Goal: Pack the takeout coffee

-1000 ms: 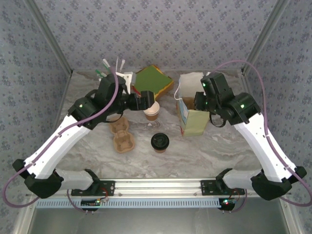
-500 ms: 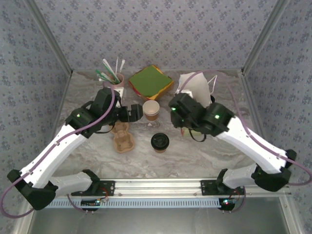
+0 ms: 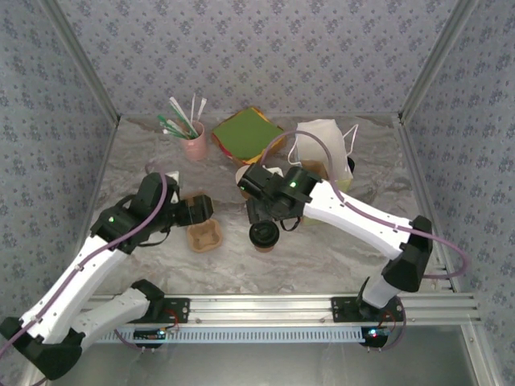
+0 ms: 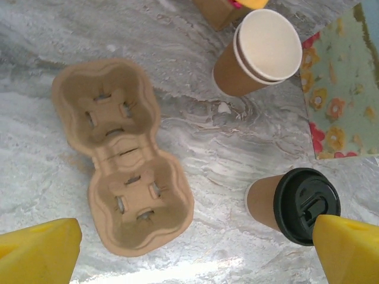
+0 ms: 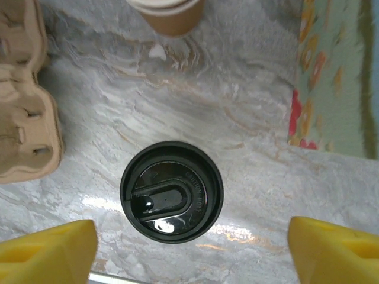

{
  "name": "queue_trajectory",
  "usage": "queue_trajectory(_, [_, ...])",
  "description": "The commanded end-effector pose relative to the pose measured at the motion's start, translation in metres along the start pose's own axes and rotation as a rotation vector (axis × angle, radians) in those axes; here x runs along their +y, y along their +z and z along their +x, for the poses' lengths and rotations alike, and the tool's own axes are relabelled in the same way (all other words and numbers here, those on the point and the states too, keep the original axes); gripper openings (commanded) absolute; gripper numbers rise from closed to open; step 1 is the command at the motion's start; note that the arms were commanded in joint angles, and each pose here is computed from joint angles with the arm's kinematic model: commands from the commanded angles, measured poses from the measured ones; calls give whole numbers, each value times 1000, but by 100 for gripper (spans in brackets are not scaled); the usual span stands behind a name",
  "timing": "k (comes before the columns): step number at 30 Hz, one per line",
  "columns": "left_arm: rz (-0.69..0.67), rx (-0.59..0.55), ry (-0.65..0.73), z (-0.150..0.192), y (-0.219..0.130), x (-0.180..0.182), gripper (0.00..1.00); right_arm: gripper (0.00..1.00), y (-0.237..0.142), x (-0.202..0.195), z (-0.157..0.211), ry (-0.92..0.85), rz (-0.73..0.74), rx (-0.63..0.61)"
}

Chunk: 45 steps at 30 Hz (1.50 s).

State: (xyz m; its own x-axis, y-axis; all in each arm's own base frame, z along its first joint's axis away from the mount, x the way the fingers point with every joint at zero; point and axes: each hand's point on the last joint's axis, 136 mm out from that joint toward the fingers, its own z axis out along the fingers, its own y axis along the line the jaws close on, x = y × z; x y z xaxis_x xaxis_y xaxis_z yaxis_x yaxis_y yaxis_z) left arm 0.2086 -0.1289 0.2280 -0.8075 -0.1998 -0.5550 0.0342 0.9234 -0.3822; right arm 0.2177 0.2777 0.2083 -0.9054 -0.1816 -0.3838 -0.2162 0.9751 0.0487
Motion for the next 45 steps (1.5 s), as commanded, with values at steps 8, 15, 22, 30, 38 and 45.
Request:
queue_trajectory(8, [-23,33,-76,32,-3,26,100,100,27,10,30,7,53,200])
queue_trajectory(15, [-13,38,-94,39,-4,29,100,84,41,19,49,-11,51,295])
queue_trajectory(22, [2,47,-93,42,-3,28,100,77,49,18,59,-2,80,352])
queue_trajectory(30, [24,65,-79,46,-1,24,100,78,53,17,53,22,62,368])
queue_trajectory(38, [29,71,-73,45,3,22,100,79,57,17,50,-2,87,393])
queue_trajectory(45, [32,73,-67,44,3,20,100,79,60,14,50,-2,98,403])
